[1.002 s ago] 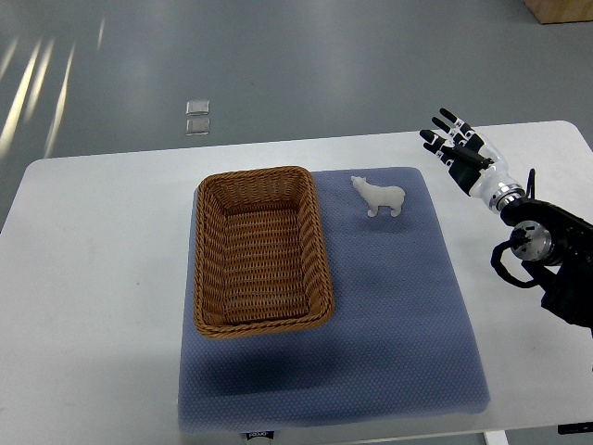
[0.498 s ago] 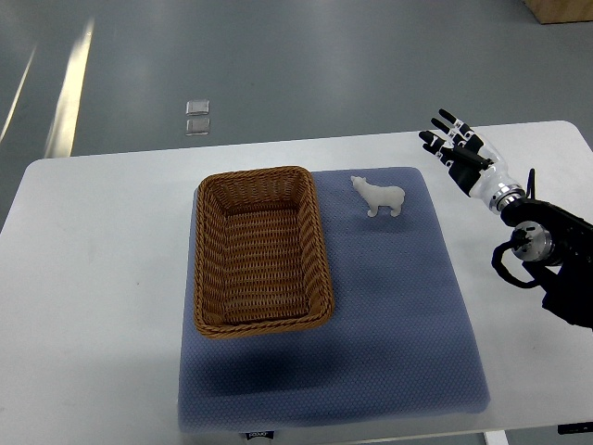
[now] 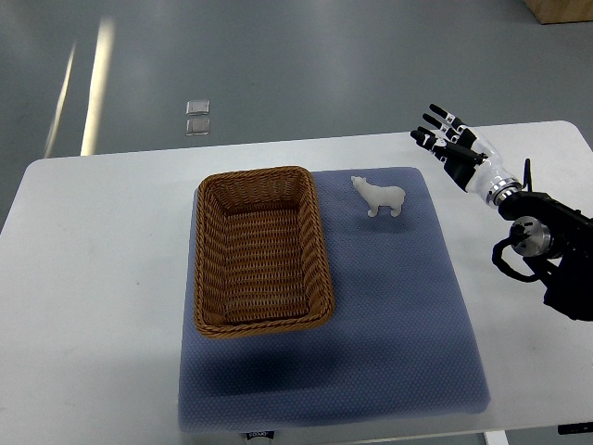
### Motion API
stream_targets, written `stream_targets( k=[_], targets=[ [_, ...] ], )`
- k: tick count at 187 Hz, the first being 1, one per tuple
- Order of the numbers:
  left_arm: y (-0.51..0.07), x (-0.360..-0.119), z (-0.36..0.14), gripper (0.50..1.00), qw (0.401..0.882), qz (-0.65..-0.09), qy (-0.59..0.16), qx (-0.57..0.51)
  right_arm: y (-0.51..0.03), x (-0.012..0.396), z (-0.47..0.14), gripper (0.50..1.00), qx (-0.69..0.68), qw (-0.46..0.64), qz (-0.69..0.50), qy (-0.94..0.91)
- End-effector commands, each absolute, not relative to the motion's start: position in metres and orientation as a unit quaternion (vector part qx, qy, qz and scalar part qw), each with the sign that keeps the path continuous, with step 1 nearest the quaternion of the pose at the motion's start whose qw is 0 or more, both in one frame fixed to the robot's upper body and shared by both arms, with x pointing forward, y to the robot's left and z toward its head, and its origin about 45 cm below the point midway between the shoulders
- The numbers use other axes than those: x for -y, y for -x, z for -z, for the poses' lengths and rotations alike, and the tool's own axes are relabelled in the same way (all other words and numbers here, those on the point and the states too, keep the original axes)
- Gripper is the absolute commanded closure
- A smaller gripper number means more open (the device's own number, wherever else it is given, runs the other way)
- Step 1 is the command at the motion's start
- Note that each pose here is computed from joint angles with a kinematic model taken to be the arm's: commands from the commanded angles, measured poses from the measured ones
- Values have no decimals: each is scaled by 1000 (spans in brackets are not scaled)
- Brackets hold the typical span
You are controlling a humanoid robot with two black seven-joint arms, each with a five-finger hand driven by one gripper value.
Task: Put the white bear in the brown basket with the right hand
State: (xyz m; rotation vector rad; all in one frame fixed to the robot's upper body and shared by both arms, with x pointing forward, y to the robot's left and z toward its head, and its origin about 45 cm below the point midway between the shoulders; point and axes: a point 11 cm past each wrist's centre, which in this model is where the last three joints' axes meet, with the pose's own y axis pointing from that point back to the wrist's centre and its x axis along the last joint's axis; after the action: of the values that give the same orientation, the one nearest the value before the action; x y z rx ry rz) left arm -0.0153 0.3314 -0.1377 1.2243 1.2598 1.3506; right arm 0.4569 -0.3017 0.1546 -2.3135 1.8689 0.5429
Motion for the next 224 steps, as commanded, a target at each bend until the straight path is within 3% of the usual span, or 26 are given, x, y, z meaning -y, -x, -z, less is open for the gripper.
stream_targets(
  k=[1, 122, 182, 224],
  targets=[
    [15, -331, 138, 500, 447, -545, -494, -509, -457, 297, -155, 576, -603, 28, -153, 782],
    [14, -334, 137, 500, 445, -548, -496, -506, -461, 260, -182, 579, -382, -269, 157, 870],
    [11, -334, 137, 500, 446, -548, -495, -505, -464, 254, -181, 587, -339, -329, 228, 851],
    [7, -334, 137, 500, 449, -550, -493, -503, -462, 253, -174, 626, -315, -367, 265, 834]
  ],
)
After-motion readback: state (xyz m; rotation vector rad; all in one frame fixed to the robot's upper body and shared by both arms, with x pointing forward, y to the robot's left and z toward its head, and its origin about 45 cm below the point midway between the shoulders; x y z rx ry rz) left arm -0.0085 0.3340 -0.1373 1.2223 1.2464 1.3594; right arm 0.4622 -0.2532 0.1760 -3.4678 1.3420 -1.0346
